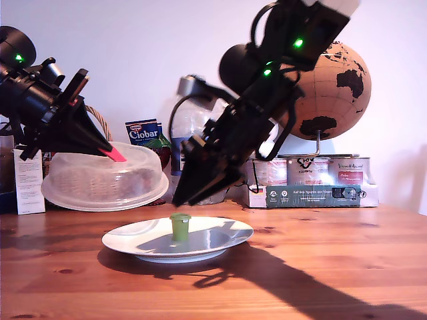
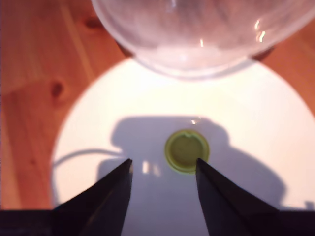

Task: Lift the plastic dome with your left arm while removing the green coffee capsule from the plate using your right arm.

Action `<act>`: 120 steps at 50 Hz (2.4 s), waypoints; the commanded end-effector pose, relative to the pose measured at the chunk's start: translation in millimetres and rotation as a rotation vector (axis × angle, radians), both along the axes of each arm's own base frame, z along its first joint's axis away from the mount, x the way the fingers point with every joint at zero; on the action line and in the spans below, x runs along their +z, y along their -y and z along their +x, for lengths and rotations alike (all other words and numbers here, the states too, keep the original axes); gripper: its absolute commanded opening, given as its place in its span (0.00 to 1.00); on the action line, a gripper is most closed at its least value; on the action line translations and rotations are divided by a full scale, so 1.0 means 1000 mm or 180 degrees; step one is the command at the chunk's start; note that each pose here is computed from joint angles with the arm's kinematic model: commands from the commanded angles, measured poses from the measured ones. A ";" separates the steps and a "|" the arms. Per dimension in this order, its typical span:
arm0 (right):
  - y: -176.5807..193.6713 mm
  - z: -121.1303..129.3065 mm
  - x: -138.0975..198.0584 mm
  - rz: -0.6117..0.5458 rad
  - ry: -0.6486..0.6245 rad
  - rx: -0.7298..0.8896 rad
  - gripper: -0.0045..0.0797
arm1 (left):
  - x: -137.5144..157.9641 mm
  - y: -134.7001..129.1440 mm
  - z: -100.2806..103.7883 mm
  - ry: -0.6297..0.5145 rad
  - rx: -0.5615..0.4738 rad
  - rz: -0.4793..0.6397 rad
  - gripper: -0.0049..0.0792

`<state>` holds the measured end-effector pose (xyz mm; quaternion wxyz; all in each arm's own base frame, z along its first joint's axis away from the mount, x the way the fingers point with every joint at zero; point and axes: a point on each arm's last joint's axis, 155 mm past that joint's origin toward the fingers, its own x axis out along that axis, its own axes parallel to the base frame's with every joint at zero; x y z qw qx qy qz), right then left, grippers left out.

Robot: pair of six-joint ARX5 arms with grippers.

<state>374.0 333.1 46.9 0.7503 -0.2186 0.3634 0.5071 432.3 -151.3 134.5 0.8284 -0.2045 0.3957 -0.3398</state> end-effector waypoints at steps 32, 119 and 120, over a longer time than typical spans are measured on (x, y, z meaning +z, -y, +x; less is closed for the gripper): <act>-0.013 0.019 -0.034 0.0108 0.0063 -0.0076 0.49 | 0.003 -0.001 0.000 0.0054 -0.0009 0.0002 0.03; -0.005 0.035 -0.012 0.0249 0.0013 -0.0290 0.36 | 0.003 -0.001 0.000 0.0050 -0.0015 -0.0006 0.03; -0.004 0.035 -0.011 0.0244 0.0011 -0.0297 0.36 | 0.003 -0.001 0.000 0.0049 -0.0015 -0.0006 0.03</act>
